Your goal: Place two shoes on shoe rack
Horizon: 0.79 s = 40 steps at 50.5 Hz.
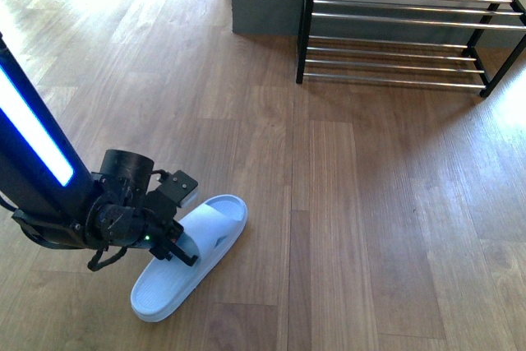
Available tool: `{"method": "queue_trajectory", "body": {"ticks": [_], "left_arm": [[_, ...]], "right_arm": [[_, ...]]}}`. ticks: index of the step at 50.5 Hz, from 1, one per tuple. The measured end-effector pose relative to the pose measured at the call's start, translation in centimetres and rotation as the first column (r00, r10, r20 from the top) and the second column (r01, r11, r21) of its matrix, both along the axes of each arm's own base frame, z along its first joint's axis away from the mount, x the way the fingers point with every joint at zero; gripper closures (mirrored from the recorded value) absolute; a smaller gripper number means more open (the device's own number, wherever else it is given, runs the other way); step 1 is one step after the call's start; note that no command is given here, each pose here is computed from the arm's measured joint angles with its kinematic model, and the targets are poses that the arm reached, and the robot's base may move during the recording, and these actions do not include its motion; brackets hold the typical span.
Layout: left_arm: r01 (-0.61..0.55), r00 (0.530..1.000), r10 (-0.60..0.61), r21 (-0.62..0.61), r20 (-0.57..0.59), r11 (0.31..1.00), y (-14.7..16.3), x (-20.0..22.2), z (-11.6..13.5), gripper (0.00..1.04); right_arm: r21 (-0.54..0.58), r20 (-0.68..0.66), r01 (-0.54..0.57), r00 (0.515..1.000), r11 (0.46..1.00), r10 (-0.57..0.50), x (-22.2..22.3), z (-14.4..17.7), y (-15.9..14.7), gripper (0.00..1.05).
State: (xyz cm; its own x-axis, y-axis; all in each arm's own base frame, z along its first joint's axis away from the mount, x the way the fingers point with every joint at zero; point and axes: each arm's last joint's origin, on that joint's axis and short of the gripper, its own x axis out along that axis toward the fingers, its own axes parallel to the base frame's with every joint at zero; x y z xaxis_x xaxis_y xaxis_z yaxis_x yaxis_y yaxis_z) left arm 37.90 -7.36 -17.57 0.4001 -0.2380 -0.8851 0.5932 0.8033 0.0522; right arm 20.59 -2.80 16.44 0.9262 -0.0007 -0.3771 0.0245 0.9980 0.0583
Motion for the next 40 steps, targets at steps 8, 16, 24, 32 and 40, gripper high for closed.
{"method": "queue_trajectory", "body": {"ticks": [8, 16, 24, 32, 40], "left_arm": [[-0.148, 0.978, 0.155, -0.059, 0.138, 0.987, 1.3, 0.7, 3.7, 1.03], [-0.296, 0.908, 0.325, -0.144, 0.263, 0.944, 3.1, 0.4, 10.1, 1.03], [-0.394, 0.843, 0.436, -0.189, 0.314, 0.899, 3.5, -3.5, 17.0, 1.03], [-0.408, 0.798, 0.472, -0.241, 0.375, 0.881, 3.9, -6.9, 22.5, 1.03], [-0.410, 0.743, 0.497, -0.281, 0.450, 0.868, 4.2, -10.4, 28.0, 1.03]], "right_arm": [[0.000, 0.000, 0.000, 1.000, 1.000, 0.000, 0.0, 0.0, 0.0, 1.03], [0.000, 0.000, 0.001, 1.000, 1.000, -0.001, 0.0, 0.0, 0.0, 1.03], [0.000, 0.000, 0.000, 1.000, 1.000, 0.000, 0.0, 0.0, 0.0, 1.03], [0.000, 0.000, 0.001, 1.000, 1.000, -0.001, 0.0, 0.0, 0.0, 1.03], [0.000, 0.000, 0.000, 1.000, 1.000, 0.000, 0.0, 0.0, 0.0, 1.03]]}}
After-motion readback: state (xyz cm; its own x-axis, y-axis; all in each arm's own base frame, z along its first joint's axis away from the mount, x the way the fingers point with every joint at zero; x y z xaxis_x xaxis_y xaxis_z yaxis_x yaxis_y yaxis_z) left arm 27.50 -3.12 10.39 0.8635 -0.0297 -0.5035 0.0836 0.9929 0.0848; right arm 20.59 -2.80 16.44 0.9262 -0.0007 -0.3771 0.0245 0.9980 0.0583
